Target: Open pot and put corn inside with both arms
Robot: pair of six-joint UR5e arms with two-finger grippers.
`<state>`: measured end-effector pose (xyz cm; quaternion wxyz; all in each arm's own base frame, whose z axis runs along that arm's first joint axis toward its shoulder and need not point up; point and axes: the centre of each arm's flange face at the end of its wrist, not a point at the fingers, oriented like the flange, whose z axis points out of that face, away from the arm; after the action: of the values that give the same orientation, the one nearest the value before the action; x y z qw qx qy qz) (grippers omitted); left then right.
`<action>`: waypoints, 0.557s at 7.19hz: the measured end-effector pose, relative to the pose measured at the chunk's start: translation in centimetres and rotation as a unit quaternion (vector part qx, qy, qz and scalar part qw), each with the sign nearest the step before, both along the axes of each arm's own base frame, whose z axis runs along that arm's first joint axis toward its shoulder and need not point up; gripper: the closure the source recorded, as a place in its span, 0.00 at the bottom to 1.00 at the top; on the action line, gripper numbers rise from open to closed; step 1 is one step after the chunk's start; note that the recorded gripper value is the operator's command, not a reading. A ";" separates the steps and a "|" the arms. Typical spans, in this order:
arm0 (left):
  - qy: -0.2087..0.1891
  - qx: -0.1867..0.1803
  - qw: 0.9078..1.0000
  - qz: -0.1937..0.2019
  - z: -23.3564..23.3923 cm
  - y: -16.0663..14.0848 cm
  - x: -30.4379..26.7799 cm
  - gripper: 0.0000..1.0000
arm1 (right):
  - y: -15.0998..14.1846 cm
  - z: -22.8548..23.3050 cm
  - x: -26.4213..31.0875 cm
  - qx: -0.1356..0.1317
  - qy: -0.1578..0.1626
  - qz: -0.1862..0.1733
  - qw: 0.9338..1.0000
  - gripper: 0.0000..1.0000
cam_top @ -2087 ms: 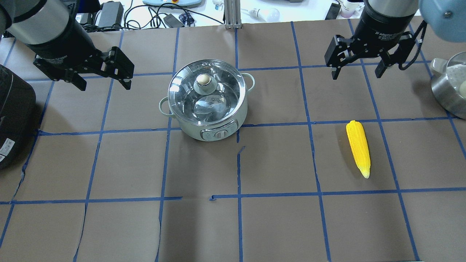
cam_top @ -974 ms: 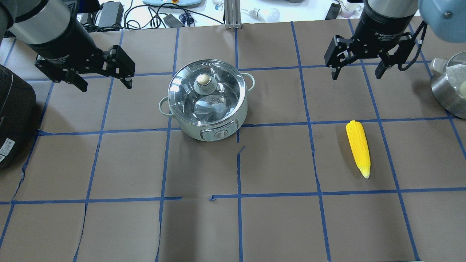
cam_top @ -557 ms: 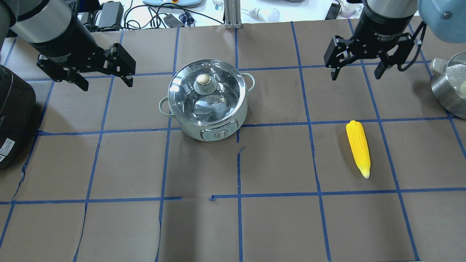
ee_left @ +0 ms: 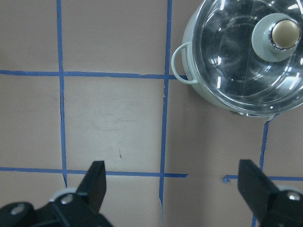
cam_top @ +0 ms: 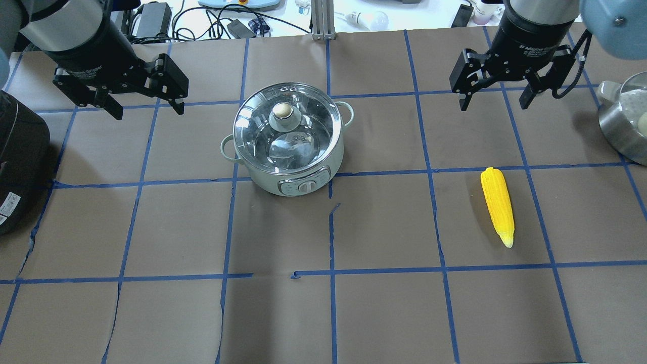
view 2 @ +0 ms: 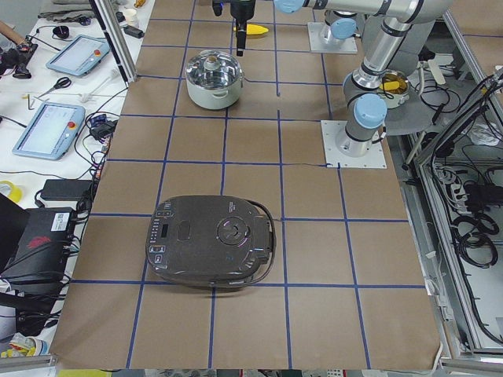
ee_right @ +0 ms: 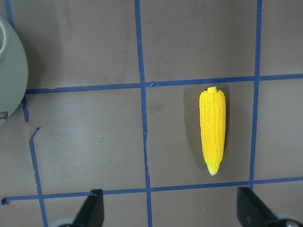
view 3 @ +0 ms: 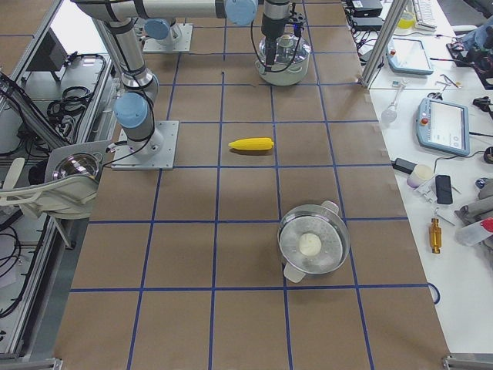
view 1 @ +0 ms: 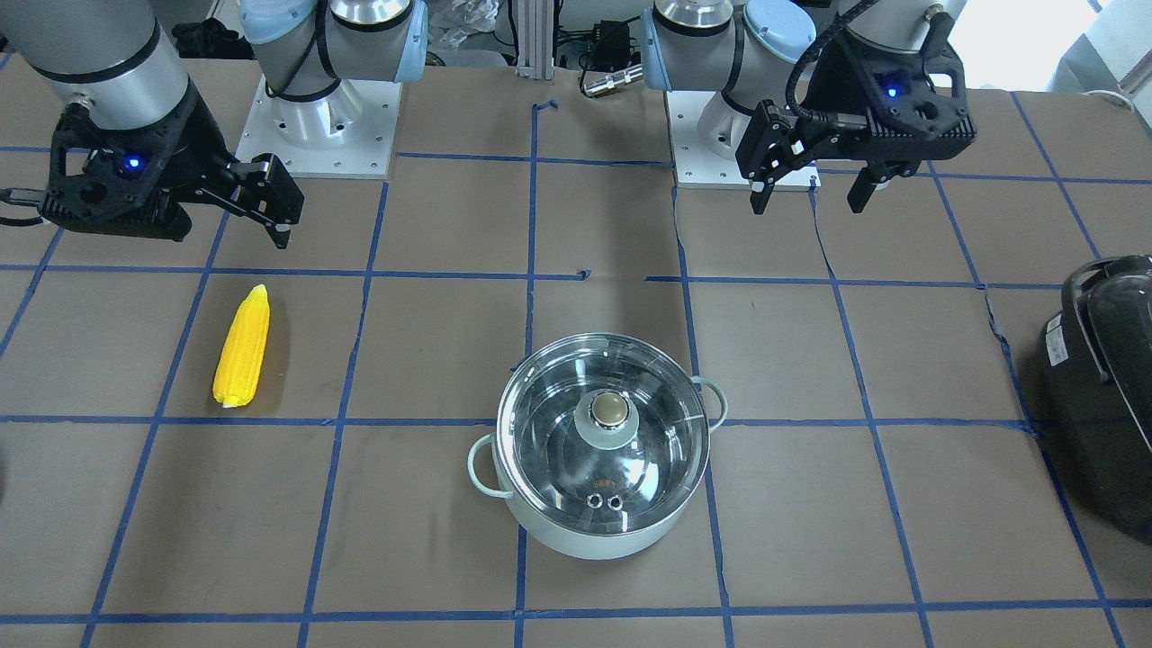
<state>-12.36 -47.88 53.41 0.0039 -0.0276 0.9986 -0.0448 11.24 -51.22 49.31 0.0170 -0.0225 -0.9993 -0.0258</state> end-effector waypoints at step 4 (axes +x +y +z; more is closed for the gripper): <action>0.003 0.019 1.000 0.011 0.6 -2.3 -0.4 0.00 | 0.0 -0.1 0.0 0.002 0.001 -0.001 1.000 0.00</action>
<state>-12.73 -50.15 54.05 0.0023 -0.0386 0.9989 -0.0261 11.24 -51.19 49.25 0.0177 -0.0230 -0.9992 -0.0278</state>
